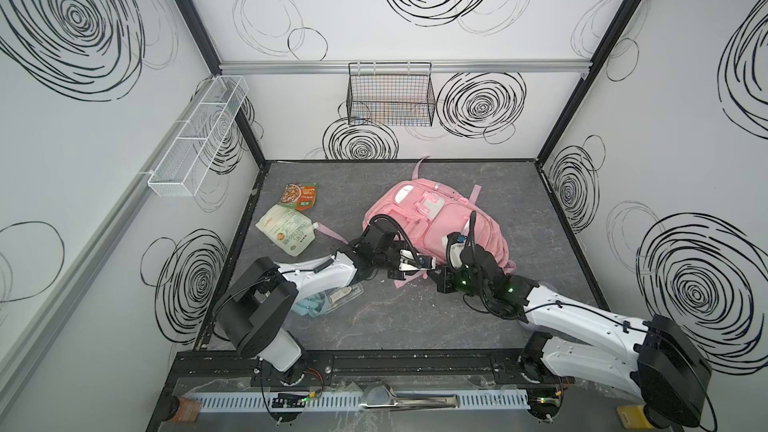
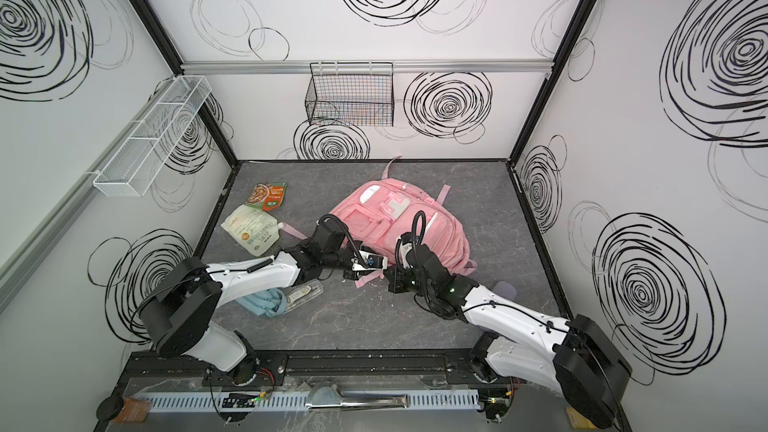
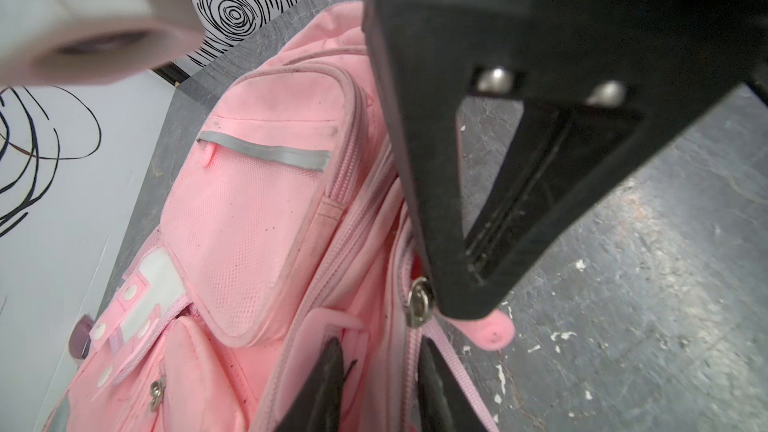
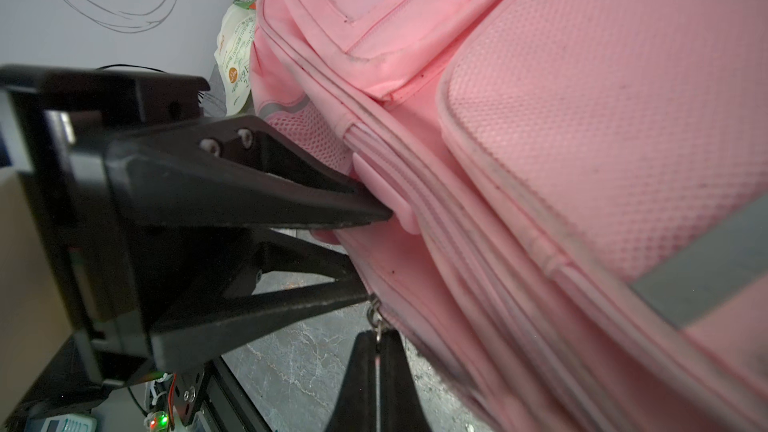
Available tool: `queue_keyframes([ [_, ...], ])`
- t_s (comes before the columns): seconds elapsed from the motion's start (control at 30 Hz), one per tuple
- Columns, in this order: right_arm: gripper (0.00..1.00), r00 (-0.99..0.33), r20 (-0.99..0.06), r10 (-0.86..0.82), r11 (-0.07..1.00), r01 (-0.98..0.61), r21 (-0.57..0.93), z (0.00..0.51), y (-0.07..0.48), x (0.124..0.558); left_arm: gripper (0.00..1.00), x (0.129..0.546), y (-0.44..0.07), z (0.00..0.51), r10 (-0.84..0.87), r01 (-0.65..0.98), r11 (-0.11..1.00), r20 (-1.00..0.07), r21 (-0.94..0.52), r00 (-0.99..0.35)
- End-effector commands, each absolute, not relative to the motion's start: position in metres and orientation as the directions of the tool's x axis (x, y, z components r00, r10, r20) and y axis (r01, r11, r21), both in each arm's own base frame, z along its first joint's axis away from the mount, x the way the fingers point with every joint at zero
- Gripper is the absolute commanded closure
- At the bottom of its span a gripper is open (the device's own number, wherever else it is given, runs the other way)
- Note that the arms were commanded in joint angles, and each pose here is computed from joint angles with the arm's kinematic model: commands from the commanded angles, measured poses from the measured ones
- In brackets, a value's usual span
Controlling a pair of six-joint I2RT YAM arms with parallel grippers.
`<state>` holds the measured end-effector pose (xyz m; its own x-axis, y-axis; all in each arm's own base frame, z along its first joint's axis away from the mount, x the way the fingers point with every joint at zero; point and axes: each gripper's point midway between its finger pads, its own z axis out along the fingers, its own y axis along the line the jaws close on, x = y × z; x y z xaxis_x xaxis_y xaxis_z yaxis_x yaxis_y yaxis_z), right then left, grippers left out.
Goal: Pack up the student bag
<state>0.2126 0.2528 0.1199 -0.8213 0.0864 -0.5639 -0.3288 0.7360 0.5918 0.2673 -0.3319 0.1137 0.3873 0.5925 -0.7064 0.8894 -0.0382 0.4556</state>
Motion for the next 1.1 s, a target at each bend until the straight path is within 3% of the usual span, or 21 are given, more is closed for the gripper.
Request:
queue_keyframes([
  [0.0, 1.00, -0.769, -0.630, 0.108, 0.623, -0.441, 0.646, 0.164, 0.269, 0.208, 0.65, 0.283, -0.335, 0.116, 0.604, 0.861, -0.001, -0.686, 0.509, 0.407],
  [0.1, 1.00, -0.761, -0.638, 0.119, 0.609, -0.452, 0.652, 0.169, 0.267, 0.207, 0.66, 0.274, -0.338, 0.113, 0.597, 0.865, -0.039, -0.683, 0.500, 0.421],
  [0.3, 1.00, -0.726, -0.666, 0.172, 0.578, -0.473, 0.665, 0.183, 0.263, 0.208, 0.77, 0.265, -0.341, 0.101, 0.613, 0.871, -0.076, -0.667, 0.485, 0.425],
  [0.5, 1.00, -0.709, -0.675, 0.205, 0.578, -0.469, 0.668, 0.186, 0.260, 0.211, 1.00, 0.265, -0.349, 0.105, 0.595, 0.883, -0.052, -0.696, 0.466, 0.402],
  [0.73, 0.97, -0.665, -0.691, 0.283, 0.630, -0.415, 0.656, 0.172, 0.248, 0.226, 1.00, 0.257, -0.368, 0.156, 0.400, 0.961, 0.039, -0.885, 0.275, 0.237],
  [1.07, 0.88, -0.539, -0.740, 0.403, 0.659, -0.390, 0.643, 0.185, 0.232, 0.248, 1.00, 0.237, -0.375, 0.191, 0.215, 0.998, 0.021, -0.975, 0.055, 0.049],
])
